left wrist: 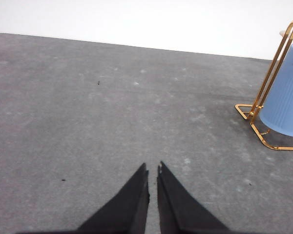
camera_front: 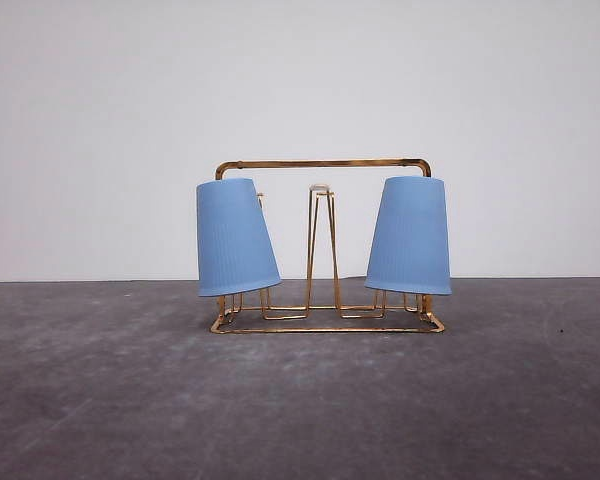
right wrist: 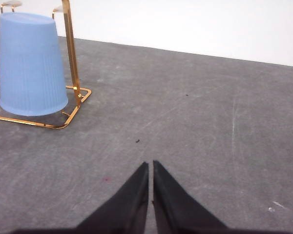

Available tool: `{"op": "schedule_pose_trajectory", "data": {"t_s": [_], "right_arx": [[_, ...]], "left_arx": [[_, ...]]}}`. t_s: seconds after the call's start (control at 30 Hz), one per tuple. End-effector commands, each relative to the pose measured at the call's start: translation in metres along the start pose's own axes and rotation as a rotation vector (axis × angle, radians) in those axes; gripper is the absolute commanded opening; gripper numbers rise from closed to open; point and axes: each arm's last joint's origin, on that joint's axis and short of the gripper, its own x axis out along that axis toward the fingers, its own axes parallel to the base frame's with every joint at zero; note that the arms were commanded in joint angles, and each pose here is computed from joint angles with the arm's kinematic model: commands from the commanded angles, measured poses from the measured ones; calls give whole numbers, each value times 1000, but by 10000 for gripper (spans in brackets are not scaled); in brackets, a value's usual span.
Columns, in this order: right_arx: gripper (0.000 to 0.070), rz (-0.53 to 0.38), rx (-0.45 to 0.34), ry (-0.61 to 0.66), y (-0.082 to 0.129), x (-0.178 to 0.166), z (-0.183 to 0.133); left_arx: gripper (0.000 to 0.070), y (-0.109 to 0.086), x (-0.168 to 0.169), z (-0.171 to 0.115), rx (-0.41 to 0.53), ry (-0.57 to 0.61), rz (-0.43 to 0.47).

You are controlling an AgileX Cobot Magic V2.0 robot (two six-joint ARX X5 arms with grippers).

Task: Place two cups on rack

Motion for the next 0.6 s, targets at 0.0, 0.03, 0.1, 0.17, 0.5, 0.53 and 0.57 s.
{"op": "schedule_pose_trajectory", "data": {"t_s": [0.0, 0.03, 0.1, 0.17, 0.5, 0.53, 0.57], "right_arx": [[14, -3, -10, -6, 0, 0, 0], [14, -3, -10, -6, 0, 0, 0], [14, -3, -10, -6, 0, 0, 0], [14, -3, -10, -6, 0, 0, 0], [14, -3, -10, -6, 0, 0, 0], [14, -3, -10, -6, 0, 0, 0], [14, -3, -10, -6, 0, 0, 0]], "left_arx": [[15, 0, 1, -5, -1, 19, -1], [15, 0, 1, -5, -1, 19, -1], [15, 0, 1, -5, -1, 19, -1], [15, 0, 1, -5, -1, 19, -1], [15, 0, 1, -5, -1, 19, -1], [15, 0, 1, -5, -1, 19, -1], [15, 0, 1, -5, -1, 19, -1]]}}
